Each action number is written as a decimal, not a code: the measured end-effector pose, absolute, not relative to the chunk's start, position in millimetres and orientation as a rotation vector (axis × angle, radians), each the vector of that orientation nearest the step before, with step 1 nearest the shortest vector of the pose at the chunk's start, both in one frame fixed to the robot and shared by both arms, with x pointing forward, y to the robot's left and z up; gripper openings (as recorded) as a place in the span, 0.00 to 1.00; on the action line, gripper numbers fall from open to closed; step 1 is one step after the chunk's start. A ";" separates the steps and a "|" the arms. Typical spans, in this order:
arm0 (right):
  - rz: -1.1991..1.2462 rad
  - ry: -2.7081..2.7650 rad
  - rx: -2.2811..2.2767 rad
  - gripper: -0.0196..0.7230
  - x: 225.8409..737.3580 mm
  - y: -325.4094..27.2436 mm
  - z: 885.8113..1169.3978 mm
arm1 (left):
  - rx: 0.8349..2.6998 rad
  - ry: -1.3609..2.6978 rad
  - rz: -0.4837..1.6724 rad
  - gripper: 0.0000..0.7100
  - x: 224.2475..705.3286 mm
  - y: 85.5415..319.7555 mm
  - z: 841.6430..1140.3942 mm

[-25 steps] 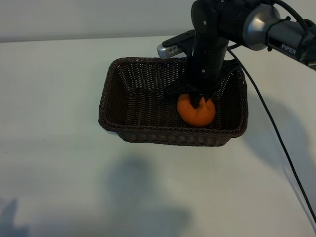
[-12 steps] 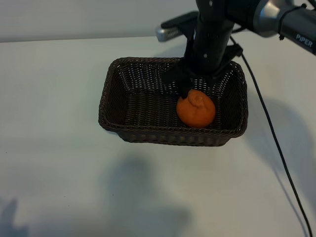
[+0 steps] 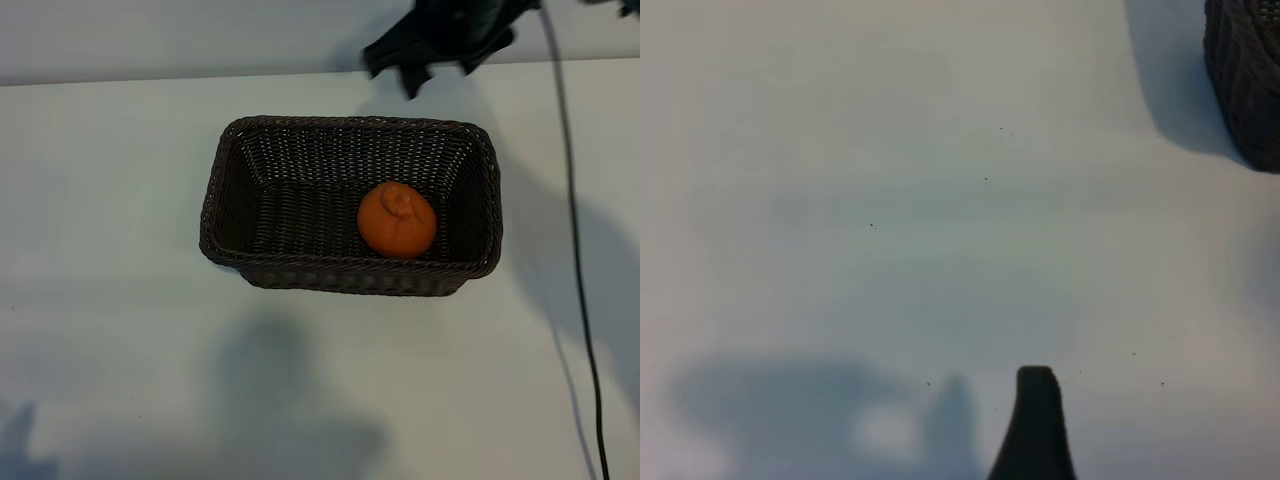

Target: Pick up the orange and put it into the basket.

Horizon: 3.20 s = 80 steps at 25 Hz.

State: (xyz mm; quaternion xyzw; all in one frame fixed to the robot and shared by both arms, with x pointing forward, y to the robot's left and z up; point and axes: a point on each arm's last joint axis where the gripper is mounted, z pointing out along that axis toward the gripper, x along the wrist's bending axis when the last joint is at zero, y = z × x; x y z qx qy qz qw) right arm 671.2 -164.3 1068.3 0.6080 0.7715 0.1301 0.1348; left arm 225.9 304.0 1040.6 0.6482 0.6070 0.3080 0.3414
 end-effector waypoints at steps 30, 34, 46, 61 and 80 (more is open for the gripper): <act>0.328 1.617 2.293 0.81 634.2 -432.8 1098.5 | 1.686 1.579 0.801 0.84 225.9 304.0 1040.6; 0.348 1.601 2.270 0.81 604.2 -424.6 1121.6 | 1.686 1.579 0.801 0.84 225.9 304.0 1040.6; 0.549 1.449 2.033 0.81 469.3 -378.0 1224.7 | 1.686 1.579 0.801 0.84 225.9 304.0 1040.6; 0.806 1.208 1.686 0.81 263.3 -305.5 1248.5 | 1.686 1.578 0.801 0.84 225.9 304.0 1040.6; 0.832 1.242 1.605 0.81 197.7 -289.1 1126.2 | 1.686 1.578 0.801 0.84 225.9 304.0 1040.6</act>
